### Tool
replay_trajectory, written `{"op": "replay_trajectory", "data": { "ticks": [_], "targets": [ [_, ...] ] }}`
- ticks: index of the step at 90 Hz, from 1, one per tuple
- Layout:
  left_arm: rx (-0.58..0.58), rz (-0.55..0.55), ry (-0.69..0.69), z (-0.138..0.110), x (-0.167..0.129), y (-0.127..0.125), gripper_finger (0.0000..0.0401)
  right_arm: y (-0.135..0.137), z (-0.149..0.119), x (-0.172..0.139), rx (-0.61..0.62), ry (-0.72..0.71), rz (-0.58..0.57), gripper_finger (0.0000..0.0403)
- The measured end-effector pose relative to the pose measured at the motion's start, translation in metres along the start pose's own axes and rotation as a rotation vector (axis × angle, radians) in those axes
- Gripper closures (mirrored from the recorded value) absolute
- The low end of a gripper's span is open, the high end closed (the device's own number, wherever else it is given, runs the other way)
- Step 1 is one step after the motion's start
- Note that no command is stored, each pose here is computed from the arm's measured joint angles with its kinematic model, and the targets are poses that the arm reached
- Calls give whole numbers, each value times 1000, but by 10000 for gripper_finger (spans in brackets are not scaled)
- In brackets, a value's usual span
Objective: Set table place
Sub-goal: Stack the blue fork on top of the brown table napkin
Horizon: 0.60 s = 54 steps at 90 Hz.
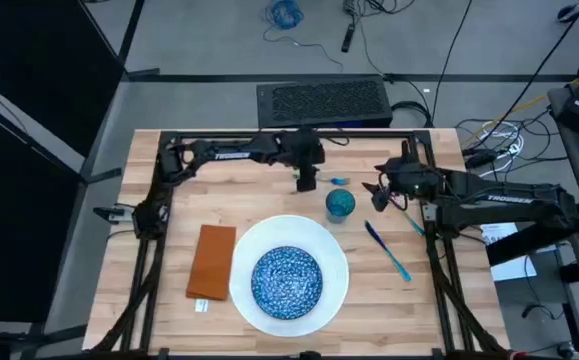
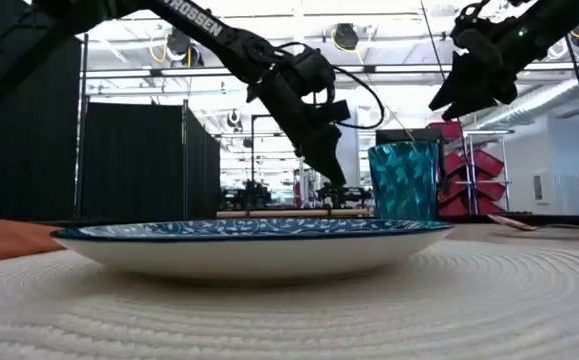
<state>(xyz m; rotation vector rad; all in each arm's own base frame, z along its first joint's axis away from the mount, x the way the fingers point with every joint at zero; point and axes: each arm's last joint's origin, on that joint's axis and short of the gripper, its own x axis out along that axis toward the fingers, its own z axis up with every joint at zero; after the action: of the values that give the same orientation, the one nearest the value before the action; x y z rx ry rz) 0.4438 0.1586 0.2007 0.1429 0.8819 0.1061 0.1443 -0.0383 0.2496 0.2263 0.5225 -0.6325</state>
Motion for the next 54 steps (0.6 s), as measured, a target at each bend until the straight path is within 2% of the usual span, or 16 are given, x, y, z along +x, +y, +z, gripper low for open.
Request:
{"op": "replay_trajectory", "data": {
  "ticks": [17, 23, 32, 43, 54],
  "targets": [
    [42, -21, -104, 27, -9, -15, 294, 1, 2, 0, 1, -12, 20, 90],
    [78, 16, -118, 31, -11, -15, 294, 1, 2, 0, 1, -11, 25, 90],
    [112, 119, -21, 25, -10, -11, 294, 2, 1, 0, 1, -5, 46, 90],
    [117, 121, 109, 9, -10, -1, 294, 2, 2, 0, -4, -7, 46, 90],
    [105, 142, 128, 8, -14, 9, 294, 3, 5, 0, -15, -38, 55, 90]
  ]
}}
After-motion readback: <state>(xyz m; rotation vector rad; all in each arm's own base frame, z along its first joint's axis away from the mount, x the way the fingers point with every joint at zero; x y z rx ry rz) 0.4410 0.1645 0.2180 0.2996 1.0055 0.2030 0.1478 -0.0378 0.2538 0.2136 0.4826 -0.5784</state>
